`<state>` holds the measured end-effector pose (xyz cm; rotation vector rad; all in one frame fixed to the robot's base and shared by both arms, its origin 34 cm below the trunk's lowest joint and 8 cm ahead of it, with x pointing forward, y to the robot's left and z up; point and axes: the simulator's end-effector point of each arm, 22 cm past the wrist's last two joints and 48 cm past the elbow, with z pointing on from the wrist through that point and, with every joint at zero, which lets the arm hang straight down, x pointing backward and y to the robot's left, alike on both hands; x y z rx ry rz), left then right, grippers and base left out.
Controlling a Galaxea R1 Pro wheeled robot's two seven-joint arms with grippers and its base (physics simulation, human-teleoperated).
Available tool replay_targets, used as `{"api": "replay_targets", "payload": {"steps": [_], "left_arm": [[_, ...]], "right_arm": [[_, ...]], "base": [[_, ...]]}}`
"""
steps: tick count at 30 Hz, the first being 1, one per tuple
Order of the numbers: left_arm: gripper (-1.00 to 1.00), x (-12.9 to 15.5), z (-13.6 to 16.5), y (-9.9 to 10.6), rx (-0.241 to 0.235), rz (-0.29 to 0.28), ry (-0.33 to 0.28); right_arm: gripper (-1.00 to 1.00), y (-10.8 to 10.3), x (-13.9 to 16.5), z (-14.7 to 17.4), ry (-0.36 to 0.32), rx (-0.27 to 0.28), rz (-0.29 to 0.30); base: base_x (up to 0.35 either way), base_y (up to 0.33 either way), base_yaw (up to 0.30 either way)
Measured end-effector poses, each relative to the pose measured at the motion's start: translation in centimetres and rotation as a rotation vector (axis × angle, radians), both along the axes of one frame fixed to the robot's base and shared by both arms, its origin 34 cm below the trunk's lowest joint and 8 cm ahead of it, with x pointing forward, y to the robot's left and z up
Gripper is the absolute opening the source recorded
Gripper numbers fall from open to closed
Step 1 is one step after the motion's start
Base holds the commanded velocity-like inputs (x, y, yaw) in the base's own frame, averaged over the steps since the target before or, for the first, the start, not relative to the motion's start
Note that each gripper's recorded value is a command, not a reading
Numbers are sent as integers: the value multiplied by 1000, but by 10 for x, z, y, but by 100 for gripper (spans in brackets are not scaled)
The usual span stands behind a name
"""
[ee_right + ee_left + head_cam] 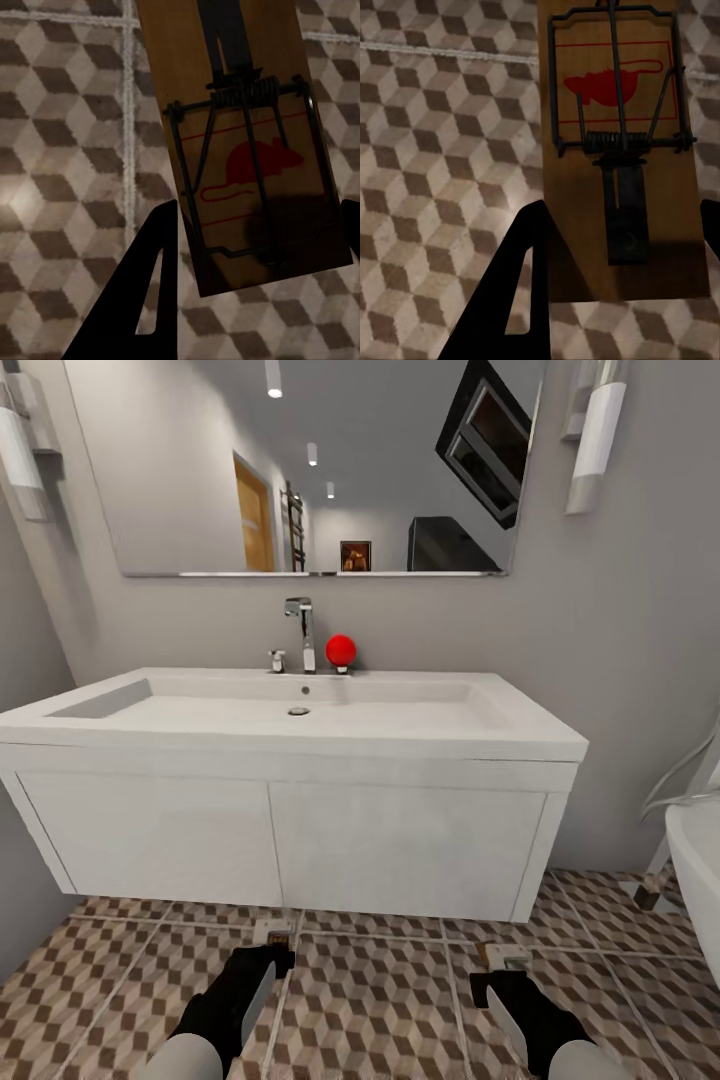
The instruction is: Take the four mousetraps from the cabinet in the bathroom and place them on the bathroom floor. Make sure all four end up on the same floor surface, and ensure that at least two of them are either under or directly next to the same bathroom sink.
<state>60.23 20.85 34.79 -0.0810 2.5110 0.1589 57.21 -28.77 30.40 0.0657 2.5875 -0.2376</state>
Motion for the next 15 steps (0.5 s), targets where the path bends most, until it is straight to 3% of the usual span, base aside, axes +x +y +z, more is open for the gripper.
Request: {"api": "replay_targets", "payload": {"steps": [15], "left_arm": [[-100, -14, -37, 2, 1, 0, 75]], "right_arm": [[-100, 0, -13, -31, 61, 3, 0]], "base": [[0, 0, 0]]}}
